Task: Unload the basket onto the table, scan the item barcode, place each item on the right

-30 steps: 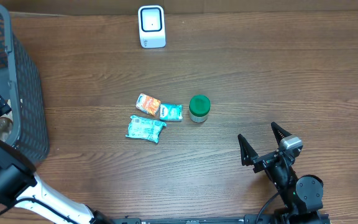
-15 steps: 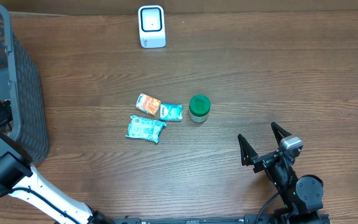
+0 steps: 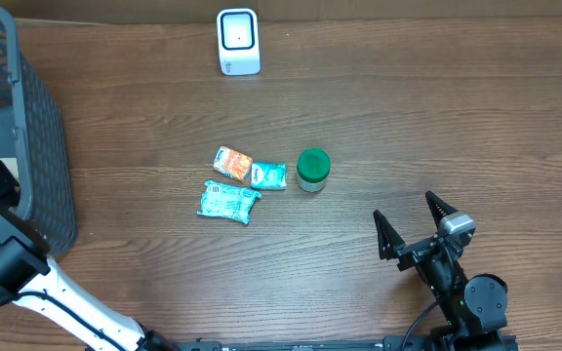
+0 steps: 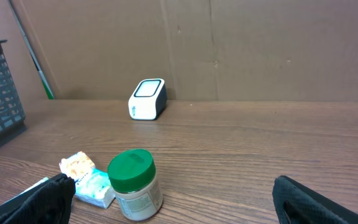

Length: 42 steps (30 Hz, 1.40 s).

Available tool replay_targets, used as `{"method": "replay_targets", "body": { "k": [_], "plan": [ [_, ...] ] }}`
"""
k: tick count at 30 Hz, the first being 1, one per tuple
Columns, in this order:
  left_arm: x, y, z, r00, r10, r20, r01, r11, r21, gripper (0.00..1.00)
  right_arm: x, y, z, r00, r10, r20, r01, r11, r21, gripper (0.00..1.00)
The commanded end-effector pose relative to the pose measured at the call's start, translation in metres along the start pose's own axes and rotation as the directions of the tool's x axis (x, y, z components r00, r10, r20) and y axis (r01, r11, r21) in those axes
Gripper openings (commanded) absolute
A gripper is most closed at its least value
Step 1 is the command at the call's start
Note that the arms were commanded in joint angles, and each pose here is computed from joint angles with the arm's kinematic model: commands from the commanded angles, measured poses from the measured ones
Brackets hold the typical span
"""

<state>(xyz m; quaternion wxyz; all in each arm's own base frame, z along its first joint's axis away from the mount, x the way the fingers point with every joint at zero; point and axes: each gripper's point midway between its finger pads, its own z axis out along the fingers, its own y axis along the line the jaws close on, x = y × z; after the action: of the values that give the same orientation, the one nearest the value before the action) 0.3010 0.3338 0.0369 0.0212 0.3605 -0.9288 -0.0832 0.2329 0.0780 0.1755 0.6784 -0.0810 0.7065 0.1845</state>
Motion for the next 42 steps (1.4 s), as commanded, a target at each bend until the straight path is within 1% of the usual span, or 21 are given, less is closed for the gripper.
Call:
{"method": "replay_targets", "body": {
  "k": [1, 3, 6, 11, 13, 18, 21, 22, 26, 30, 33, 36, 38, 40, 42],
  "plan": [
    [0.006, -0.008, 0.018, 0.997, -0.031, -0.071, 0.033, 0.999, 0.032, 0.25, 0.002, 0.000, 0.000, 1.000, 0.005, 0.004, -0.005, 1.000, 0.002, 1.00],
    [0.002, -0.006, 0.007, 0.997, -0.049, -0.063, 0.051, 0.998, 0.031, 0.21, 0.002, 0.000, 0.000, 1.000, 0.005, 0.004, -0.005, 1.000, 0.002, 1.00],
    [-0.006, -0.003, -0.018, 0.996, -0.078, -0.038, 0.079, 0.996, 0.031, 0.09, 0.002, 0.000, 0.000, 1.000, 0.005, 0.004, -0.005, 1.000, 0.002, 1.00],
    [-0.024, 0.004, -0.078, 0.986, -0.156, 0.056, 0.154, 0.987, 0.041, 0.05, 0.002, 0.000, 0.000, 1.000, 0.005, 0.004, -0.005, 1.000, 0.002, 1.00],
    [-0.032, 0.003, -0.111, 0.977, -0.179, 0.115, 0.170, 0.982, 0.079, 0.04, 0.002, 0.000, 0.000, 1.000, 0.005, 0.004, -0.005, 1.000, 0.002, 1.00],
    [-0.044, -0.019, -0.199, 0.936, -0.189, 0.297, 0.114, 0.961, 0.252, 0.04, 0.002, 0.000, 0.000, 1.000, 0.005, 0.004, -0.005, 1.000, 0.002, 1.00],
    [-0.041, -0.034, -0.259, 0.880, -0.190, 0.434, 0.040, 0.943, 0.332, 0.04, 0.002, 0.000, 0.000, 1.000, 0.005, 0.004, -0.005, 1.000, 0.002, 1.00],
    [-0.039, -0.041, -0.286, 0.845, -0.192, 0.500, -0.004, 0.931, 0.364, 0.04, 0.002, 0.000, 0.000, 1.000, 0.005, 0.004, -0.005, 1.000, 0.002, 1.00],
    [-0.015, -0.062, -0.361, 0.740, -0.204, 0.640, -0.127, 0.893, 0.431, 0.04, 0.002, 0.000, 0.000, 1.000, 0.005, 0.004, -0.005, 1.000, 0.002, 1.00],
    [0.030, -0.078, -0.426, 0.638, -0.188, 0.747, -0.238, 0.874, 0.423, 0.04, 0.002, 0.000, 0.000, 1.000, 0.004, 0.004, -0.004, 1.000, 0.003, 1.00],
    [0.066, -0.094, -0.459, 0.585, -0.163, 0.794, -0.320, 0.854, 0.411, 0.04, 0.002, 0.000, 0.000, 1.000, 0.005, 0.004, -0.005, 1.000, 0.002, 1.00],
    [0.093, -0.116, -0.475, 0.559, -0.114, 0.821, -0.403, 0.828, 0.390, 0.05, 0.002, 0.000, 0.000, 1.000, 0.005, 0.004, -0.005, 1.000, 0.002, 1.00],
    [0.104, -0.138, -0.479, 0.555, -0.067, 0.829, -0.467, 0.800, 0.377, 0.04, 0.002, 0.000, 0.000, 1.000, 0.005, 0.004, -0.005, 1.000, 0.002, 1.00],
    [0.115, -0.166, -0.475, 0.573, -0.009, 0.820, -0.524, 0.764, 0.375, 0.04, 0.002, 0.000, 0.000, 1.000, 0.005, 0.004, -0.005, 1.000, 0.002, 1.00],
    [0.126, -0.196, -0.463, 0.605, 0.064, 0.793, -0.571, 0.729, 0.377, 0.04, 0.002, 0.000, 0.000, 1.000, 0.005, 0.004, -0.005, 1.000, 0.002, 1.00]
  ]
}}
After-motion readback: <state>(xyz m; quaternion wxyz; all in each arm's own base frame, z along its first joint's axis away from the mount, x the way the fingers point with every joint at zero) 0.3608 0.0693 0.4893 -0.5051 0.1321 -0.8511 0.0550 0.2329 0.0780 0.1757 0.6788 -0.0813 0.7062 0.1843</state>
